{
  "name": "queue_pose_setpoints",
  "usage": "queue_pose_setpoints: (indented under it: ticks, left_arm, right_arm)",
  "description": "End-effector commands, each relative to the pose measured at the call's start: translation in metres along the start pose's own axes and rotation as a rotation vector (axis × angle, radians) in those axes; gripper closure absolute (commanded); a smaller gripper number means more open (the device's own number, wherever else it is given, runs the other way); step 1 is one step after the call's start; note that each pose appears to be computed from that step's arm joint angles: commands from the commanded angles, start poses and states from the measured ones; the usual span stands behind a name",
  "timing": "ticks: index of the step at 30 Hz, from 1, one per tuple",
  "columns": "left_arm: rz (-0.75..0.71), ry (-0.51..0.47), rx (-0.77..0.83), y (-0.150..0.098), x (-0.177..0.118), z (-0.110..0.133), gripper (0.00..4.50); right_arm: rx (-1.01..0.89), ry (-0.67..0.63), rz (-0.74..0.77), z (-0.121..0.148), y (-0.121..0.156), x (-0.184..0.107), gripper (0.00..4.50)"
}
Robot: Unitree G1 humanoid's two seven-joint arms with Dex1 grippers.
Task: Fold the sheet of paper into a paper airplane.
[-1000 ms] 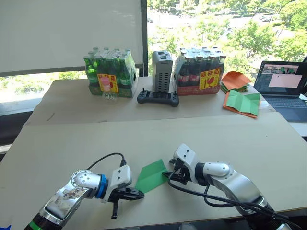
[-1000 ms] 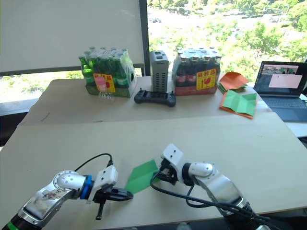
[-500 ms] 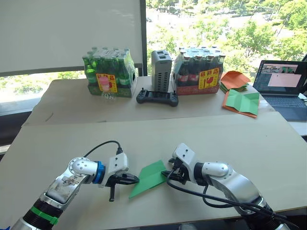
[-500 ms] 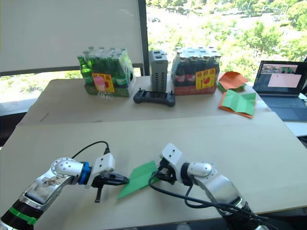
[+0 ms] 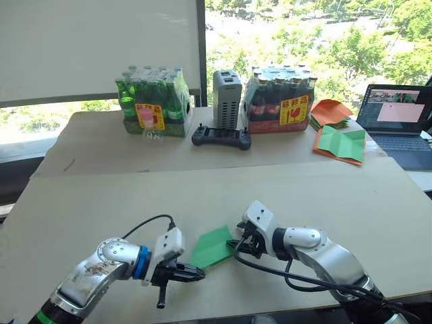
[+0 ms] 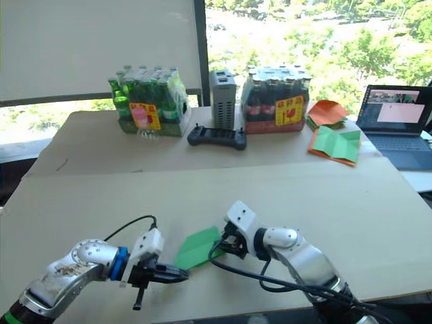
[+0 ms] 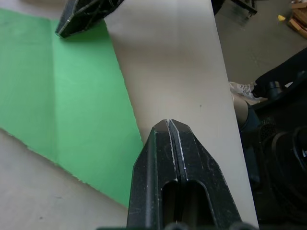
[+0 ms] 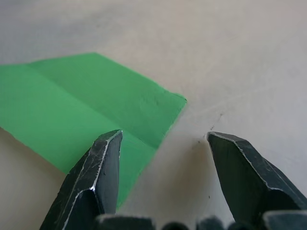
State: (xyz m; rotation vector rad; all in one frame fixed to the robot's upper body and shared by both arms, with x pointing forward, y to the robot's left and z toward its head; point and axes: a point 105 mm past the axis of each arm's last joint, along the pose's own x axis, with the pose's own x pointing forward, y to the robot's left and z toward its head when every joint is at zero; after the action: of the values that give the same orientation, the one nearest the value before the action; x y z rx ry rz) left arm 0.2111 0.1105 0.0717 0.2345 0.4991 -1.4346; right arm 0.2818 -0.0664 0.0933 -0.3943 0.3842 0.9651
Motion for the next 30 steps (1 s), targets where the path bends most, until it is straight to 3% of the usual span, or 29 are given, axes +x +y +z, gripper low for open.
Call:
queue_pose_setpoints:
  ticks: [1,7,14,20,30]
  left_arm:
    - [0.030,0.007,0.056,0.004,0.003,0.000,4.50]
    - [0.034,0.037,0.078,0.005,0.004,-0.004,4.50]
    - [0.033,0.042,0.089,0.006,0.005,-0.002,4.50]
    - [0.039,0.033,0.108,0.007,0.002,0.004,4.50]
    - [0.071,-0.097,0.123,0.013,-0.025,0.052,4.50]
  right_arm:
    - [-0.031,-0.038,0.020,0.014,0.000,-0.002,1.35]
    - [0.006,-0.085,0.112,0.039,-0.009,-0.005,1.35]
    - [0.029,-0.021,0.212,0.032,-0.009,-0.002,1.35]
    - [0.045,-0.007,0.195,0.023,-0.014,0.001,1.35]
    - [0.039,-0.012,0.163,0.014,-0.006,0.002,1.35]
